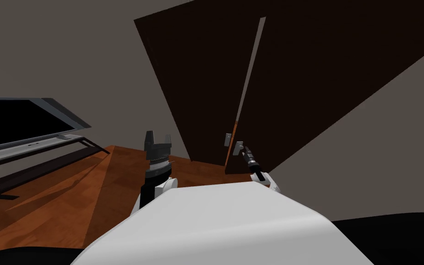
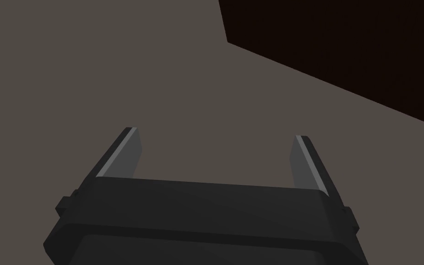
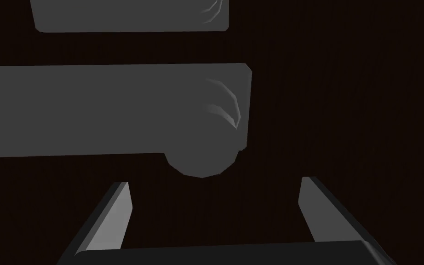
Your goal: Pull the door open
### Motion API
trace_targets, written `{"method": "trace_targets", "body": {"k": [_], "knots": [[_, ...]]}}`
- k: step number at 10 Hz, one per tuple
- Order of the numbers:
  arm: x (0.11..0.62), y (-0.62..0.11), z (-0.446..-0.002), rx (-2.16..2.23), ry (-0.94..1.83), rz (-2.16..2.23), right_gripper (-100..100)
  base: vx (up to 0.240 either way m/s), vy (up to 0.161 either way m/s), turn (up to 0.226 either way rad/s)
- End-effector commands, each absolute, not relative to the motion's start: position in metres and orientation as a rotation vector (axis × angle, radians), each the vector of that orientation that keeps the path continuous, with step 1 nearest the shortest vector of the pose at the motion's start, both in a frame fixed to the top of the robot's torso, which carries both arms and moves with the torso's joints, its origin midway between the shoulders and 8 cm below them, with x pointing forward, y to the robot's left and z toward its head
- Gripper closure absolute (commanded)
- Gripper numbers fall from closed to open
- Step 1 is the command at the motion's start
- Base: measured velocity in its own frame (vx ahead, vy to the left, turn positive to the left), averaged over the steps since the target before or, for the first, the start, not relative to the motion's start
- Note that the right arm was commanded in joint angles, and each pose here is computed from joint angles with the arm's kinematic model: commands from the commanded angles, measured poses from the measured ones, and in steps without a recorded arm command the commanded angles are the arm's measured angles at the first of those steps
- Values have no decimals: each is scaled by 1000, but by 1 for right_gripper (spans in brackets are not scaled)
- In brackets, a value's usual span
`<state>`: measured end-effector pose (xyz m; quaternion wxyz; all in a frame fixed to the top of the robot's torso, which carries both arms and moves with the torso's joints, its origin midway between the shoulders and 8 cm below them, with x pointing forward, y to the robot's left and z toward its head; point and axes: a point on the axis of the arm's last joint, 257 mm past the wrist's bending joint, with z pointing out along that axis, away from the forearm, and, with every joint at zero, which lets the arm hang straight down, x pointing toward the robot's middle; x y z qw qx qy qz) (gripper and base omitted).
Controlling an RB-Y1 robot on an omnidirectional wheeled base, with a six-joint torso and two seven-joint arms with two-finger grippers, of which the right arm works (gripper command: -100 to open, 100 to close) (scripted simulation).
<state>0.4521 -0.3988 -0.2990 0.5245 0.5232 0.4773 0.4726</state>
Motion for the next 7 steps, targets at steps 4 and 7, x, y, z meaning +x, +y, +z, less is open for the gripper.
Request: {"method": "trace_targets", "body": {"k": [4,7], "knots": [[457,-398,-298,1249,1136,1131,100,127,-1,18],[457,-398,-298,1249,1136,1131,100,-29,1,4]]}}
